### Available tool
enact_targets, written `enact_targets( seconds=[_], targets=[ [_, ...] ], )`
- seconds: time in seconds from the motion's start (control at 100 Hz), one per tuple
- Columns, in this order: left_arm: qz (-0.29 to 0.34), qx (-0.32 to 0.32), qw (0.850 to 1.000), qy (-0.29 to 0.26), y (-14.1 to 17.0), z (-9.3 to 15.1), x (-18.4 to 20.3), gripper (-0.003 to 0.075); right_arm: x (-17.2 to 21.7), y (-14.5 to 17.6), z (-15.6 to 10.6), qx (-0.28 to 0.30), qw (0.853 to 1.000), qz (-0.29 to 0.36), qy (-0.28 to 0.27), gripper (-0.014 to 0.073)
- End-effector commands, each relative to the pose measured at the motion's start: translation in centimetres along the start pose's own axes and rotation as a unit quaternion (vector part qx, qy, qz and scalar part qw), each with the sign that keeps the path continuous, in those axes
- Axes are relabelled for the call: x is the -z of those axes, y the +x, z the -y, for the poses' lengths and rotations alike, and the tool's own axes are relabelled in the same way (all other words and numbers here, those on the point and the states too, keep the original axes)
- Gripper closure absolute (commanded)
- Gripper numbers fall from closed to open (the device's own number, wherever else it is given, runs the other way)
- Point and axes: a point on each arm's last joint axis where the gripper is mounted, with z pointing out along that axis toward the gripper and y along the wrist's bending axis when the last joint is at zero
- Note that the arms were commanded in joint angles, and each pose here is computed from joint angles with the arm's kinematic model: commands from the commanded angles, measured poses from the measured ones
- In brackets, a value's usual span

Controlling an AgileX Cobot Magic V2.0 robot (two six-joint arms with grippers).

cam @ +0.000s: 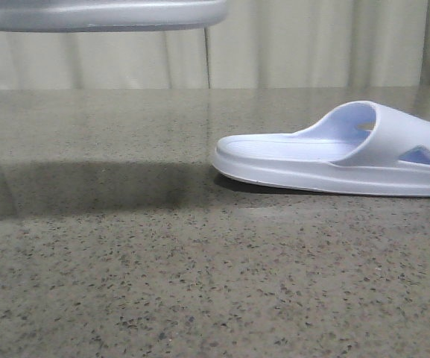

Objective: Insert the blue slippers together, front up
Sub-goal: 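Grasp the heel rim of the nearer slipper with the left gripper and lift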

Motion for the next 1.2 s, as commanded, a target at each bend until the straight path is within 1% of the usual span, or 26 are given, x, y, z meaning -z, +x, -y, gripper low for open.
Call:
enact_targets(
  seconds=[0.0,0.17,0.44,0.6,0.77,0.97,1.19],
  targets=[
    [0.019,0.012,0.999,0.023,-0.7,1.2,0.2,0.0704,-1.0,-1.6,-0.3,-0.022,0.999,0.035,-0.001,0.0106],
    [0.019,0.012,1.000,0.022,-0.7,1.2,0.2,0.0704,-3.2,-1.9,0.2,-0.052,0.998,0.031,0.017,0.0131],
    [0.018,0.011,1.000,0.019,-0.7,1.2,0.1,0.0704,-6.7,-1.1,1.4,-0.061,0.996,-0.019,0.057,0.0131],
    [0.018,0.009,1.000,0.019,-0.7,1.2,0.1,0.0704,-8.0,-0.8,2.0,-0.065,0.995,-0.032,0.071,0.0131],
    [0.018,0.009,1.000,0.019,-0.7,1.2,0.1,0.0704,-8.5,-0.7,2.3,-0.067,0.994,-0.031,0.078,0.0131],
    [0.018,0.008,1.000,0.018,-0.7,1.1,0.1,0.0704,-8.4,-1.1,3.2,-0.076,0.993,-0.013,0.092,0.0131],
    [0.019,0.008,1.000,0.018,-0.7,1.1,0.1,0.0704,-8.4,-0.5,3.9,-0.082,0.991,-0.020,0.104,0.0131]
  ],
)
